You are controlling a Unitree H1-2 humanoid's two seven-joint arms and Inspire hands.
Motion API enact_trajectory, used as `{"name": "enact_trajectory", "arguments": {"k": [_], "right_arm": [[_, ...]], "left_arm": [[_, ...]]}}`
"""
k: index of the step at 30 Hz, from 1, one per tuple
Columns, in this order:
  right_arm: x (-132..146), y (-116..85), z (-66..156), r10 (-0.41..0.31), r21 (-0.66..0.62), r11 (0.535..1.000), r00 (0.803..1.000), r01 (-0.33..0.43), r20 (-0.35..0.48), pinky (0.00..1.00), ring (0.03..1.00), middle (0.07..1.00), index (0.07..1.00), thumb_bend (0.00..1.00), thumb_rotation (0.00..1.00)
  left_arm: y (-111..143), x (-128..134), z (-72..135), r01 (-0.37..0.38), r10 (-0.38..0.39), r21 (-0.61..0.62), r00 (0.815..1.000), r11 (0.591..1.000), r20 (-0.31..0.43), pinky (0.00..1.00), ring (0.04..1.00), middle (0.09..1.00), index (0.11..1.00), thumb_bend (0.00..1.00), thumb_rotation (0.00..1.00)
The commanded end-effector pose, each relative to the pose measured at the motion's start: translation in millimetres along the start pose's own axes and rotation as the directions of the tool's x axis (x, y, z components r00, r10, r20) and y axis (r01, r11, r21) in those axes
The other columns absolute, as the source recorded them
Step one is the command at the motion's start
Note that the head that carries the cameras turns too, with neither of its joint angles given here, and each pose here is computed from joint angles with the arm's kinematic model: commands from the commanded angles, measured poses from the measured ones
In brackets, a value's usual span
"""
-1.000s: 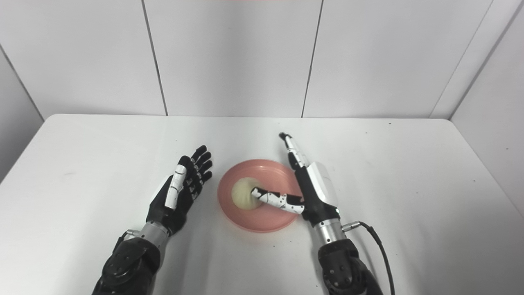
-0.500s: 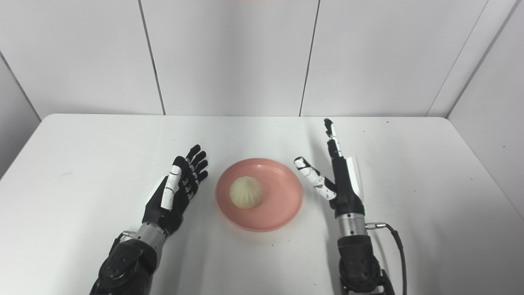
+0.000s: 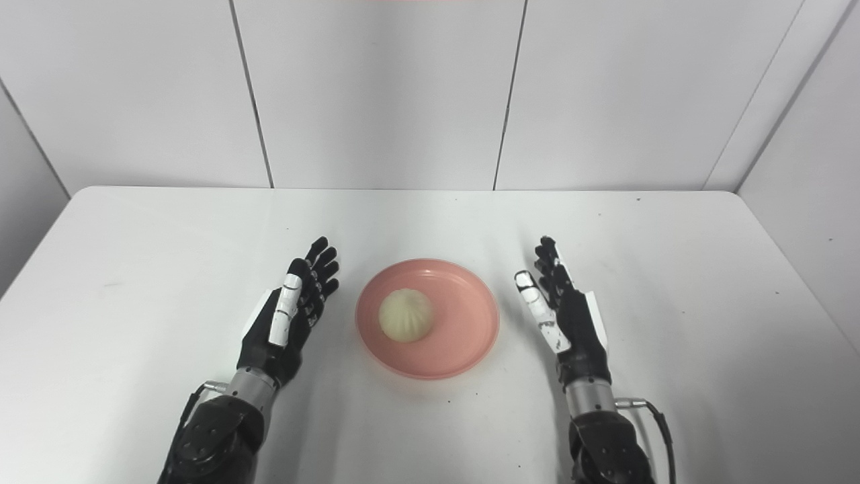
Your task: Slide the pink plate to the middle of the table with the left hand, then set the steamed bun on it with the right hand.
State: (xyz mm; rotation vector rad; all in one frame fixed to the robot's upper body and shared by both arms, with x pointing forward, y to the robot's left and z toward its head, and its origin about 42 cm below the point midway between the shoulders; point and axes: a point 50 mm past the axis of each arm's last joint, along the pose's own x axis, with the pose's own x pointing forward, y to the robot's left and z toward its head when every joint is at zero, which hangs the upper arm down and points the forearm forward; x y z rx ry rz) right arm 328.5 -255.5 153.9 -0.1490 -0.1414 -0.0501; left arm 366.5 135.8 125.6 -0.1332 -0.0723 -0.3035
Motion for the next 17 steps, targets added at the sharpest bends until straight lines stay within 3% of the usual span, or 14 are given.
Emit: {"name": "enact_trajectory", "arguments": {"k": [1, 5, 17], "right_arm": [[5.2, 3.3, 18.9, -0.002, -0.004, 1.0, 0.994, 0.002, 0.111, 0.94, 0.908, 0.906, 0.914, 0.63, 0.84], [2.0, 13.1, 15.1, 0.004, 0.011, 1.0, 0.997, -0.004, 0.083, 0.95, 0.921, 0.924, 0.932, 0.61, 0.84], [6.7, 25.6, 15.6, 0.014, 0.032, 0.999, 0.997, -0.017, 0.071, 0.96, 0.947, 0.953, 0.961, 0.54, 0.78]], "left_arm": [[-2.8, 0.3, 5.1, -0.037, 0.038, -0.017, 0.999, 0.999, 0.034, 1.0, 1.0, 1.0, 1.0, 0.67, 1.0], [-1.0, -0.2, 4.3, -0.068, 0.07, -0.059, 0.997, 0.996, 0.024, 1.0, 1.0, 1.0, 1.0, 0.66, 1.0], [3.2, 1.6, 3.1, -0.052, 0.052, -0.03, 0.999, 0.998, 0.008, 1.0, 1.0, 1.0, 1.0, 0.63, 1.0]]}}
